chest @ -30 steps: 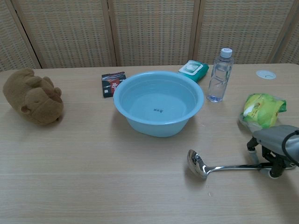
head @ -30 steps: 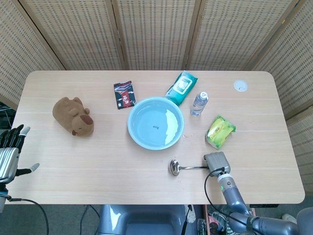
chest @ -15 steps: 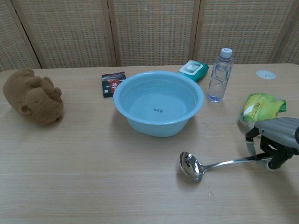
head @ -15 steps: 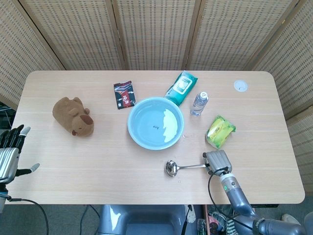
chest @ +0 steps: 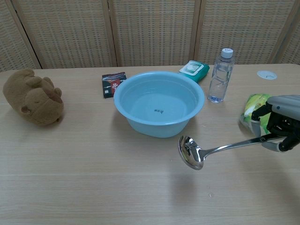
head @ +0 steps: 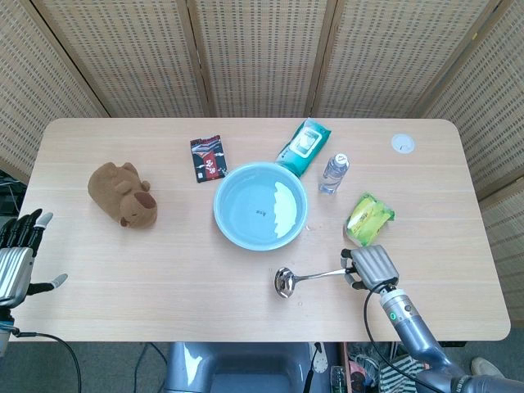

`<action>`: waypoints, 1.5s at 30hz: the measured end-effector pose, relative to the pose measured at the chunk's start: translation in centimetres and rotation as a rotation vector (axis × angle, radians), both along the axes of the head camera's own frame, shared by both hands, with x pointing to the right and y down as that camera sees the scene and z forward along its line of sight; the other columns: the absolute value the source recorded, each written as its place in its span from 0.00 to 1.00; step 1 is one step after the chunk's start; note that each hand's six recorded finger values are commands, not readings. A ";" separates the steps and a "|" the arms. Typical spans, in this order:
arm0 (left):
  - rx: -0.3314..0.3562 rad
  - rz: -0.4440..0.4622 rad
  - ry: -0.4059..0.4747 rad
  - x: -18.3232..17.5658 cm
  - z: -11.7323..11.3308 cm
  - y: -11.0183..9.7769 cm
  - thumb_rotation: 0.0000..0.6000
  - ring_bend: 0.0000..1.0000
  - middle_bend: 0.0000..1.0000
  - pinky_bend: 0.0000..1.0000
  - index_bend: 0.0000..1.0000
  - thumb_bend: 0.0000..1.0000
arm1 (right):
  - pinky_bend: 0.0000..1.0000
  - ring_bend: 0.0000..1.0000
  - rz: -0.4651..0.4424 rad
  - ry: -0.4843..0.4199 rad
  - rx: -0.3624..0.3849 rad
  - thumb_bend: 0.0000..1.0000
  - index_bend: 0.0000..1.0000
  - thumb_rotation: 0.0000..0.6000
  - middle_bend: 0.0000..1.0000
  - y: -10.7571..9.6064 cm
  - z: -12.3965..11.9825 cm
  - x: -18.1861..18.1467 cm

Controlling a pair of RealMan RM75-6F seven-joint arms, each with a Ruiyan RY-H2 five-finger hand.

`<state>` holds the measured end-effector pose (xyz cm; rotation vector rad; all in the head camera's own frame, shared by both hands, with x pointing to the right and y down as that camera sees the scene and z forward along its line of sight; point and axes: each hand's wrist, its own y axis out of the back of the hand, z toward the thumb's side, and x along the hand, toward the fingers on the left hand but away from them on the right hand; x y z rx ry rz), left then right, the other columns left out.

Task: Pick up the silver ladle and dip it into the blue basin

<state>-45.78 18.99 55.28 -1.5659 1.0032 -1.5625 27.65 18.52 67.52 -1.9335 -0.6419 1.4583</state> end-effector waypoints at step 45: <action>-0.068 -0.061 -0.003 -1.7 1.8 -1.5 1.00 0.00 0.00 0.00 0.00 0.00 | 1.00 0.87 -0.053 0.462 0.269 0.83 0.67 1.00 0.90 -18.4 -1.6 -13.0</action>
